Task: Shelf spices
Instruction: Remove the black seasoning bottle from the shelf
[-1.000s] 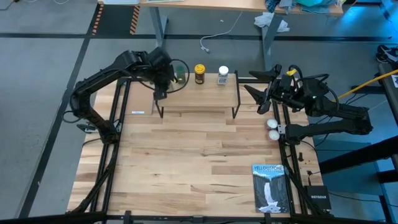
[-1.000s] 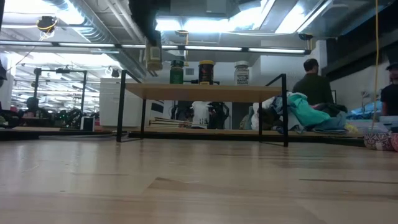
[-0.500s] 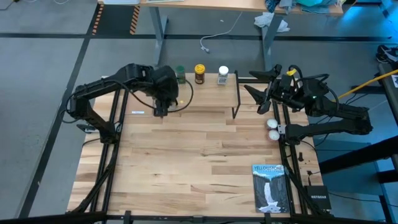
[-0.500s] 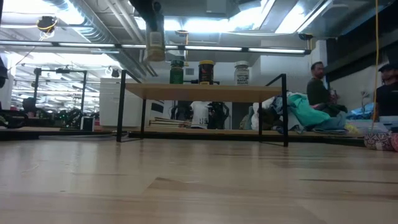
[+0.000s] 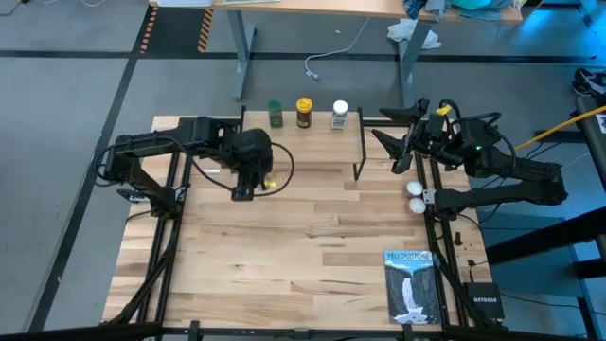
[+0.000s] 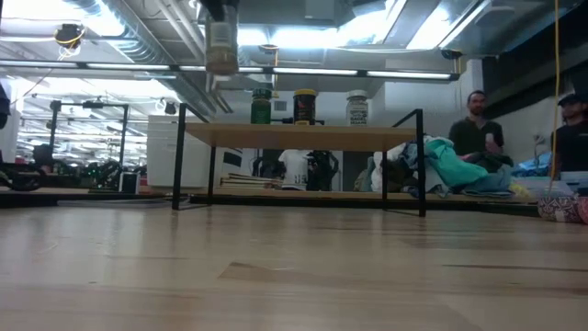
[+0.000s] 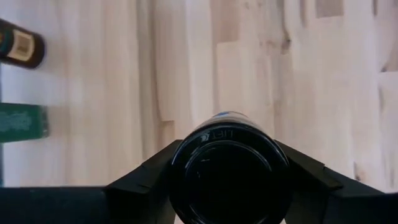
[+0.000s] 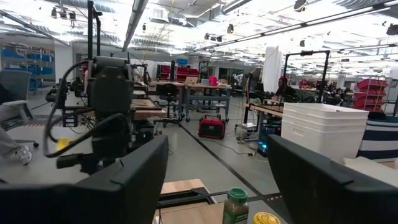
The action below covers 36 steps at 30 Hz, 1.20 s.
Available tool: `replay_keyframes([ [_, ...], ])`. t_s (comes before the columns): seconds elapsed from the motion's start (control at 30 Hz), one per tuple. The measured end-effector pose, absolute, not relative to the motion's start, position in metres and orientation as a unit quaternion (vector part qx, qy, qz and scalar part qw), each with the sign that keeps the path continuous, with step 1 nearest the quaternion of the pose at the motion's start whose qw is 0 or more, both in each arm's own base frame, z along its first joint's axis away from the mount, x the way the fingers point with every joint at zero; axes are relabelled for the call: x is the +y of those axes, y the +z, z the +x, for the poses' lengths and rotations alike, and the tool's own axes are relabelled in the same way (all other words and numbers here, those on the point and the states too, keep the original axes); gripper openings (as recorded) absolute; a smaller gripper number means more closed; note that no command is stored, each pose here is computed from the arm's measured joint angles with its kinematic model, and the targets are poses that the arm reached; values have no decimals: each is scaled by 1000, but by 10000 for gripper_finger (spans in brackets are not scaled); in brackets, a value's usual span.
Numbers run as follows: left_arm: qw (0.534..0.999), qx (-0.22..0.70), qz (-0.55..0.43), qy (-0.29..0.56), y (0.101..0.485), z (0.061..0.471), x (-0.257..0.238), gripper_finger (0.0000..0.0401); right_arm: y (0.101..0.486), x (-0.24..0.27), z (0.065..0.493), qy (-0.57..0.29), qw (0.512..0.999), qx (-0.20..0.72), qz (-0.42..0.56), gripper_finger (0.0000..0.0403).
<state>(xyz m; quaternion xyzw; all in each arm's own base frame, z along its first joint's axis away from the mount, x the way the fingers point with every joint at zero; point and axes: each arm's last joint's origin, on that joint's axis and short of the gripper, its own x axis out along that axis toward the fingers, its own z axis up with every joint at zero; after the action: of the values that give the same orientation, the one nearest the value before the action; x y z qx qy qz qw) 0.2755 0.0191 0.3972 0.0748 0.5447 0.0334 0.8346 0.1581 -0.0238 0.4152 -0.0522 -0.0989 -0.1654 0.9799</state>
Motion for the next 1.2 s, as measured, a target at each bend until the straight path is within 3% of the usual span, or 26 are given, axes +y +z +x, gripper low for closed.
replay_keyframes([
  [0.37, 823, 564, 61, 13, 383, 281, -14, 197, 416, -24, 158, -165, 980, -103, -52, 277],
  [0.9, 775, 631, 12, 44, 263, 286, -41, 197, 415, -24, 158, -159, 981, -100, -39, 277],
  [1.2, 779, 623, -17, 70, 216, 281, -40, 197, 414, -23, 160, -153, 983, -95, -33, 277],
])
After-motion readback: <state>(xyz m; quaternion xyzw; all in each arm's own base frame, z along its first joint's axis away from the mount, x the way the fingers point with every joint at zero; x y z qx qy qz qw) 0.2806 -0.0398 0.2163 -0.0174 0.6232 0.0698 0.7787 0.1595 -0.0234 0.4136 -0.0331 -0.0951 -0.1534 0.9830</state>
